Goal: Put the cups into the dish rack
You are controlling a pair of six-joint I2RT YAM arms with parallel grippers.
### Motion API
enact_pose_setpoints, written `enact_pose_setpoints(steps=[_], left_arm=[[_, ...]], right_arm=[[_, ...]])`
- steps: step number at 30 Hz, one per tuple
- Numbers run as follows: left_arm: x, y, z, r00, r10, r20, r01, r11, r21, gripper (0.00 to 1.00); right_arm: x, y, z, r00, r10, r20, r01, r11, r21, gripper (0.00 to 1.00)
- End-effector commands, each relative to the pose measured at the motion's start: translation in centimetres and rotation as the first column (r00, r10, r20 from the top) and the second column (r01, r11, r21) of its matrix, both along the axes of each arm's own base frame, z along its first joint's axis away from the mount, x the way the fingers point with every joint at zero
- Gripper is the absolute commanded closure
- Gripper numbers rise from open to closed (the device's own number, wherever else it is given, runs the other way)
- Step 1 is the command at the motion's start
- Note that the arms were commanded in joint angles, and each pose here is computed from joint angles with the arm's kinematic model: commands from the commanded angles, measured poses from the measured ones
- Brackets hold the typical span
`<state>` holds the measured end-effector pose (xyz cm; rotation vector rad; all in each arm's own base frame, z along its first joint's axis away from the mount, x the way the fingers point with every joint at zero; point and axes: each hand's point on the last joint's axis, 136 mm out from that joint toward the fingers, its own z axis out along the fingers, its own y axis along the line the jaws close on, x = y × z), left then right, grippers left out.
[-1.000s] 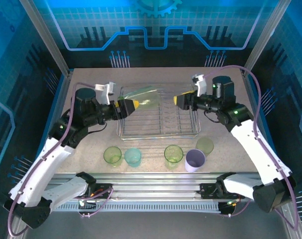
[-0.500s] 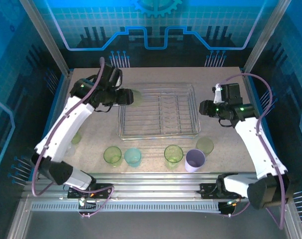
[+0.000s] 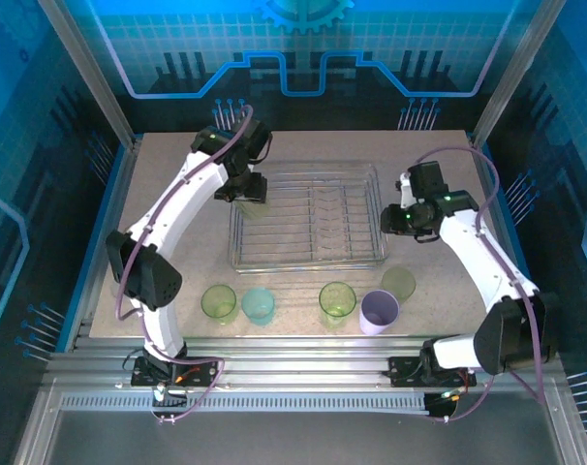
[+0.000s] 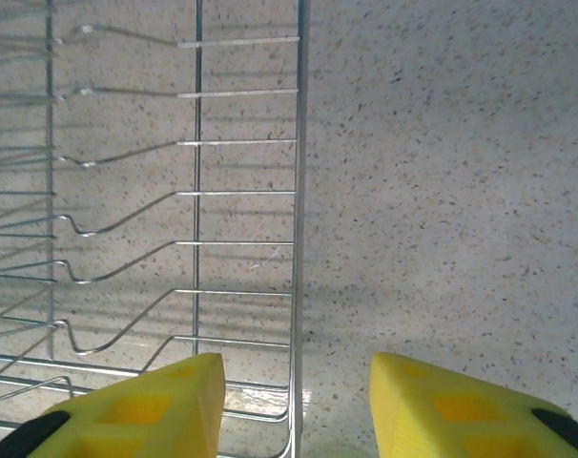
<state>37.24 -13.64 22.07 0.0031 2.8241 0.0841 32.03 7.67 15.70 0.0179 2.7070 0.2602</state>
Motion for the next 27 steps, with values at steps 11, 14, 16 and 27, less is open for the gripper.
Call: enact_pose_setpoints(steps=[11, 14, 16, 27], left_arm=[[2.1, 2.0, -0.7, 0.999, 0.038, -0.017, -0.038, 0.999, -0.011, 1.0], [2.5, 2.4, -1.0, 0.999, 0.039, -0.024, -0.039, 0.999, -0.009, 1.0], [2.7, 2.4, -1.3, 0.999, 0.036, -0.029, -0.036, 0.999, -0.005, 1.0], [3.8, 2.1, -3.3, 0.996, 0.034, -0.08, -0.033, 0.999, 0.021, 1.0]], right_arm=[[-1.0, 0.6, -5.5, 0.985, 0.061, -0.162, -0.087, 0.984, -0.156, 0.81], [-1.7, 0.3, -5.9, 0.983, 0.062, -0.173, -0.095, 0.977, -0.189, 0.88], [-2.1, 0.2, -6.1, 0.982, 0.057, -0.178, -0.093, 0.975, -0.201, 0.93], [-4.4, -0.7, -6.3, 0.979, 0.041, -0.198, -0.095, 0.957, -0.273, 1.0]])
